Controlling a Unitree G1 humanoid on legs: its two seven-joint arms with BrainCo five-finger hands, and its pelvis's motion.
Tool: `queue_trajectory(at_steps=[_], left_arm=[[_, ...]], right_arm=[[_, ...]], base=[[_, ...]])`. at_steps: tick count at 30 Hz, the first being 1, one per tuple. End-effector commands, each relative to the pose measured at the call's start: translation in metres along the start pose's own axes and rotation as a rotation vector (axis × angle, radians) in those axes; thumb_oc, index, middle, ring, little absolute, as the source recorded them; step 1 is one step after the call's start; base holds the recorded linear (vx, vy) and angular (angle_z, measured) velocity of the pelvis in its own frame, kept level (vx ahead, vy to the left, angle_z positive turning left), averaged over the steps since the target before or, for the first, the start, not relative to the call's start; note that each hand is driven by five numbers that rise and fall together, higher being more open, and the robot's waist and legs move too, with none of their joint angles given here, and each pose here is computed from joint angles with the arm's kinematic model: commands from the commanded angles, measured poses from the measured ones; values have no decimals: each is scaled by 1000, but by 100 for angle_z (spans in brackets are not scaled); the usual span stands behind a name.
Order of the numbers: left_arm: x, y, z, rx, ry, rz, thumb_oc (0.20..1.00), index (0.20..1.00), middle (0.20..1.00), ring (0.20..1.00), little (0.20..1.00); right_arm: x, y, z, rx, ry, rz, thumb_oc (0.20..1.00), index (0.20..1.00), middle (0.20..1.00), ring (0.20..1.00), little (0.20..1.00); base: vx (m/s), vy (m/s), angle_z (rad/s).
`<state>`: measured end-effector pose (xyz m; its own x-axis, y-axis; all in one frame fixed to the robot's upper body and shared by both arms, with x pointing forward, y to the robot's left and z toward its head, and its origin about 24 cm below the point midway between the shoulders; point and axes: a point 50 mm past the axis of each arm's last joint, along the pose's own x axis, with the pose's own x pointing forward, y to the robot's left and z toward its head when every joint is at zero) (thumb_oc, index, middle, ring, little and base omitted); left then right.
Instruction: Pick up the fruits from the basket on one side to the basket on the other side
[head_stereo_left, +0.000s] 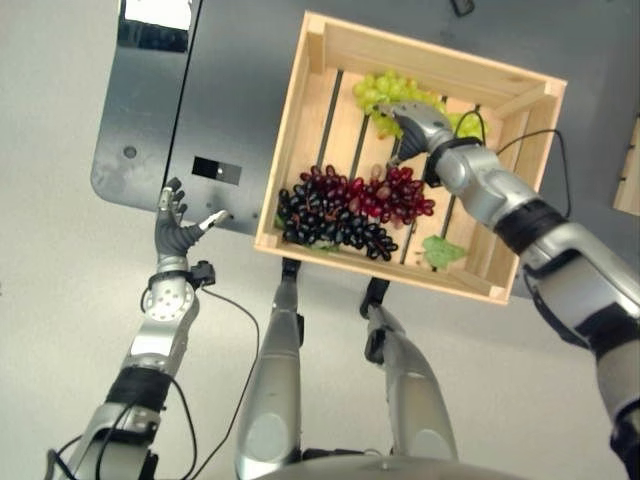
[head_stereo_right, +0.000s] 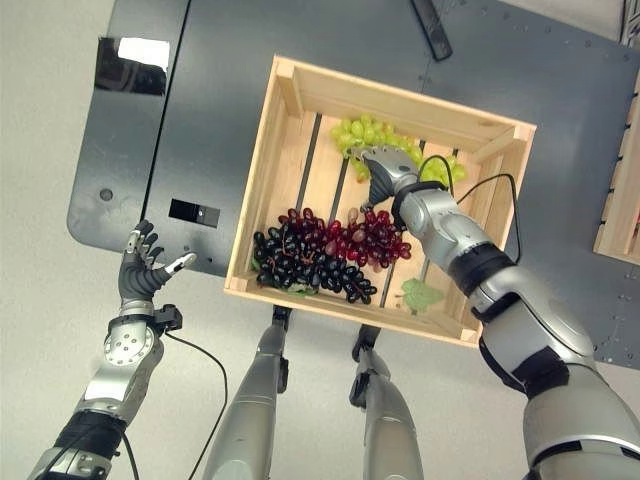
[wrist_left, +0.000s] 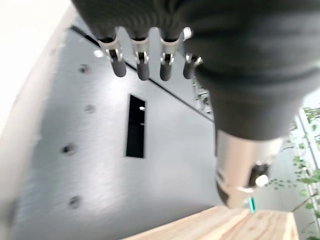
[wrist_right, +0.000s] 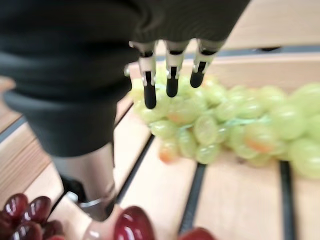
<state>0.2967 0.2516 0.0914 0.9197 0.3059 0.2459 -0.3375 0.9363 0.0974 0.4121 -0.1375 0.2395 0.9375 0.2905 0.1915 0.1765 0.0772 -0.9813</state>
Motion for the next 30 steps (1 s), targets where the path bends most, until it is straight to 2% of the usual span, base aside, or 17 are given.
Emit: queue_trajectory(at_steps=[1,7,22,25,27,30], left_arm=[[6,4,20,-10,-91,36,1000,1000,1000,1000,1000],[6,3,21,-11,-87,46,1000,1000,1000,1000,1000],[9,-5,21,-2,-80,31,1000,1000,1000,1000,1000],[10,-3,21,2,-80,35,1000,1000,1000,1000,1000],[9,6,21,19,-85,59,1000,1000,1000,1000,1000],[6,12,19,25,-80,71,1000,1000,1000,1000,1000]], right_arm=[[5,-14,-5,-37,39,-16,1000,1000,1000,1000,1000],[8,-12,7,-20,10,-7,1000,1000,1000,1000,1000],[0,18,10,-33,-17,88,1000,1000,1000,1000,1000],[-4,15,16,-25,-62,81,1000,1000,1000,1000,1000],[-16,-1,24,-2,-165,34,1000,1000,1000,1000,1000],[-30,-11,18,2,-203,4,1000,1000,1000,1000,1000]], base=[[9,-5,5],[-13,9,6],[-9,-2,2],[0,0,0],[0,0,0],[-4,-27,3]])
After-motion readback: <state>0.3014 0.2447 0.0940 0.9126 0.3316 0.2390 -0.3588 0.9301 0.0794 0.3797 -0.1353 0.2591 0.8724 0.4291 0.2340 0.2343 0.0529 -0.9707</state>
